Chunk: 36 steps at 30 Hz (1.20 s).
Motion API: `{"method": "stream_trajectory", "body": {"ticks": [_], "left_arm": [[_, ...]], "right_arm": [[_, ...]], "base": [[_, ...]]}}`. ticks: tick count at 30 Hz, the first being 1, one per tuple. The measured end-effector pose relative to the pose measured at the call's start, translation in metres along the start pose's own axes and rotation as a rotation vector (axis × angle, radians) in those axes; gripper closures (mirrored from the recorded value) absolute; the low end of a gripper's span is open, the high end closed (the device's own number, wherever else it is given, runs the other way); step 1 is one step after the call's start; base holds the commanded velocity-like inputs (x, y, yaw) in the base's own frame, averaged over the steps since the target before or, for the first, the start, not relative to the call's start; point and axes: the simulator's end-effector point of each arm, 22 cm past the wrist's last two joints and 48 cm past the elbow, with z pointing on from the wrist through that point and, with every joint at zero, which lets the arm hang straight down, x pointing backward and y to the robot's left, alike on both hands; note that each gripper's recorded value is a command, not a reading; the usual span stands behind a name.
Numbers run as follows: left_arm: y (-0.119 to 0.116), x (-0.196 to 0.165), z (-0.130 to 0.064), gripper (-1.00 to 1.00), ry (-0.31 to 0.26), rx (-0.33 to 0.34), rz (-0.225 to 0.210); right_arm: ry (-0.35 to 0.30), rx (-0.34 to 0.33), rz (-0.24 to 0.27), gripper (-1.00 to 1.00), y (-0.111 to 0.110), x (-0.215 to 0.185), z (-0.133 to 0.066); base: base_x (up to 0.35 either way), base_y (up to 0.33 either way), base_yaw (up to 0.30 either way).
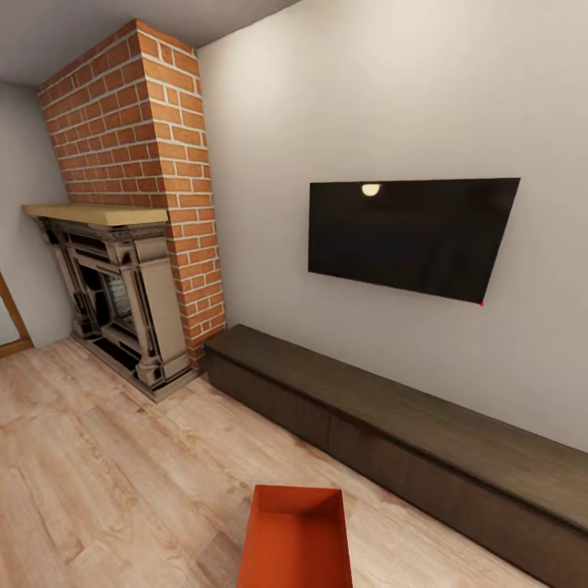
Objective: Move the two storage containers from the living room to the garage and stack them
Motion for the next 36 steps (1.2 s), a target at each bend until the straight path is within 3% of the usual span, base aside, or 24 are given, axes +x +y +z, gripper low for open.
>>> {"method": "stream_trajectory", "body": {"ticks": [6, 13, 36], "left_arm": [[-0.002, -0.001, 0.000, -1.00, -0.006, 0.002, 0.004], [-0.005, -0.012, 0.000, -1.00, -0.059, 0.005, 0.000], [-0.005, -0.013, 0.000, -1.00, -0.065, 0.006, -0.003]], "right_arm": [[0.001, 0.001, 0.003, -1.00, 0.000, 0.000, 0.000], [0.001, 0.000, 0.006, -1.00, 0.001, 0.000, 0.000], [0.001, 0.000, 0.008, -1.00, 0.001, 0.000, 0.000]], "base": [[0.220, -0.036, -0.001], [0.028, -0.004, -0.030], [0.000, 0.001, -0.073]]}}
